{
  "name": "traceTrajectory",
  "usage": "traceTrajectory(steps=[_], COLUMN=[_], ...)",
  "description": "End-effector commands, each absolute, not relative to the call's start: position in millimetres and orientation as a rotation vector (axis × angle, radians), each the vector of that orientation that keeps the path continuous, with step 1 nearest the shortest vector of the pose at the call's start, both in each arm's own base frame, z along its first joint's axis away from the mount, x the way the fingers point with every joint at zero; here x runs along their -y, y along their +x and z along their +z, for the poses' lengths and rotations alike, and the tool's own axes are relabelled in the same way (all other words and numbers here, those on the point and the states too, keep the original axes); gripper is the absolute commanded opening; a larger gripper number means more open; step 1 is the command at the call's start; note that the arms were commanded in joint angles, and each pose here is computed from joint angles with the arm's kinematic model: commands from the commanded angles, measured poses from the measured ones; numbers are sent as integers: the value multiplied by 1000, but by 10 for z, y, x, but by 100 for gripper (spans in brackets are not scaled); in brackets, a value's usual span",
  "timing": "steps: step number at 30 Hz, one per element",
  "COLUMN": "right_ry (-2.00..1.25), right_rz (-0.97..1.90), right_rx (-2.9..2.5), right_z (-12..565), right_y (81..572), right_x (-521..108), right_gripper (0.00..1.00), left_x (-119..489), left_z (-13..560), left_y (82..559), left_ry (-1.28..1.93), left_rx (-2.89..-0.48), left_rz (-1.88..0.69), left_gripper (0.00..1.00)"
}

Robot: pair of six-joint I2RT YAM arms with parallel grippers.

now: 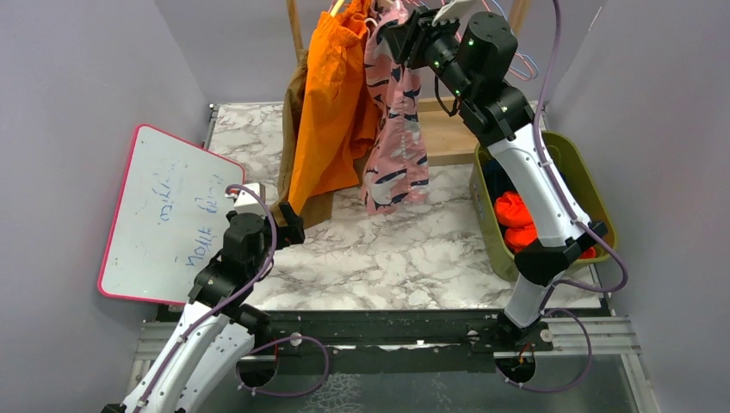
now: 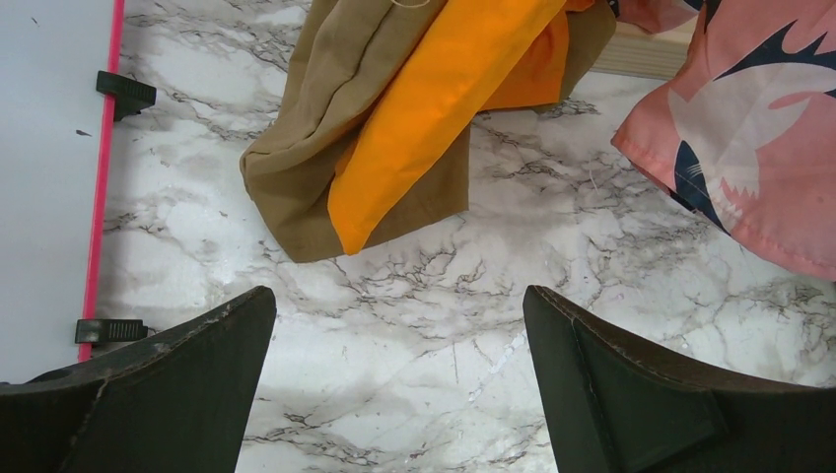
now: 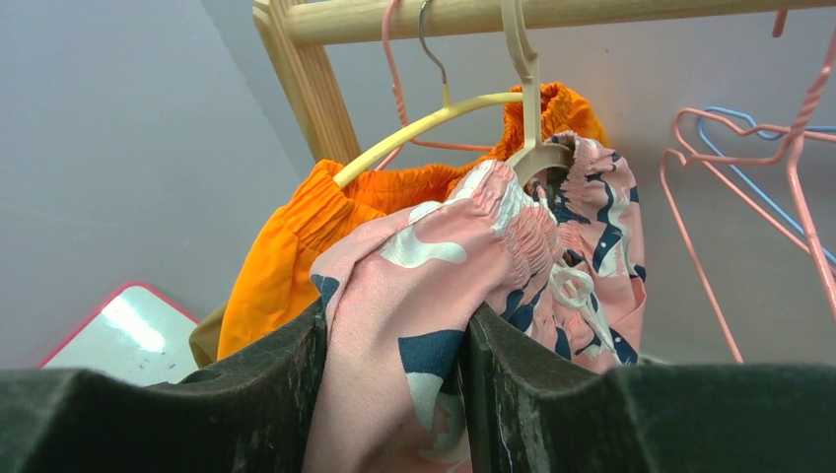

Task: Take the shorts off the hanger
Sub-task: Pick up the hanger from the clothes rod.

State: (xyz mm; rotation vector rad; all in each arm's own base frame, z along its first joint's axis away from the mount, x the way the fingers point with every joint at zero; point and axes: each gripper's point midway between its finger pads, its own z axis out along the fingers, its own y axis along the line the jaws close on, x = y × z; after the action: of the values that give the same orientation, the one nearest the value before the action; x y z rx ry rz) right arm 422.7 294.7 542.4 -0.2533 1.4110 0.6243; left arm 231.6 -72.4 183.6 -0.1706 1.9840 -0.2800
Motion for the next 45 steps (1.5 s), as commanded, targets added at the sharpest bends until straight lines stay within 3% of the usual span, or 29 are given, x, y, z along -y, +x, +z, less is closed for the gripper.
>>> traceTrajectory(steps=[1, 14, 22, 31, 39, 45], right_ry=[-305, -286, -317, -474, -413, -541], right_rz=[708, 711, 720, 814, 783, 1028], right_rx=[-1192, -1130, -1195, -1334, -1488, -1688], right_z=[6138, 6353, 6111, 5240, 4240, 3218], right_y=[3808, 3763, 3662, 3003, 2532, 2069], right_x=[-2873, -2824, -2803, -2676, -2220, -2433], right_gripper=[1, 1, 1, 1, 1, 1], left_x=[752, 754, 758, 744, 740, 750], left_z=[1875, 1863, 1855, 1885, 1887, 1905], left_y=[2343, 2344, 2348, 2343, 2344, 2343], left_ry=[-159, -158, -156, -162, -165, -164], left_rx=[-1963, -1968, -1972, -1958, -1957, -1952], left_rz=[-300, -298, -297, -297, -297, -306], left_gripper=[99, 99, 99, 99, 99, 99])
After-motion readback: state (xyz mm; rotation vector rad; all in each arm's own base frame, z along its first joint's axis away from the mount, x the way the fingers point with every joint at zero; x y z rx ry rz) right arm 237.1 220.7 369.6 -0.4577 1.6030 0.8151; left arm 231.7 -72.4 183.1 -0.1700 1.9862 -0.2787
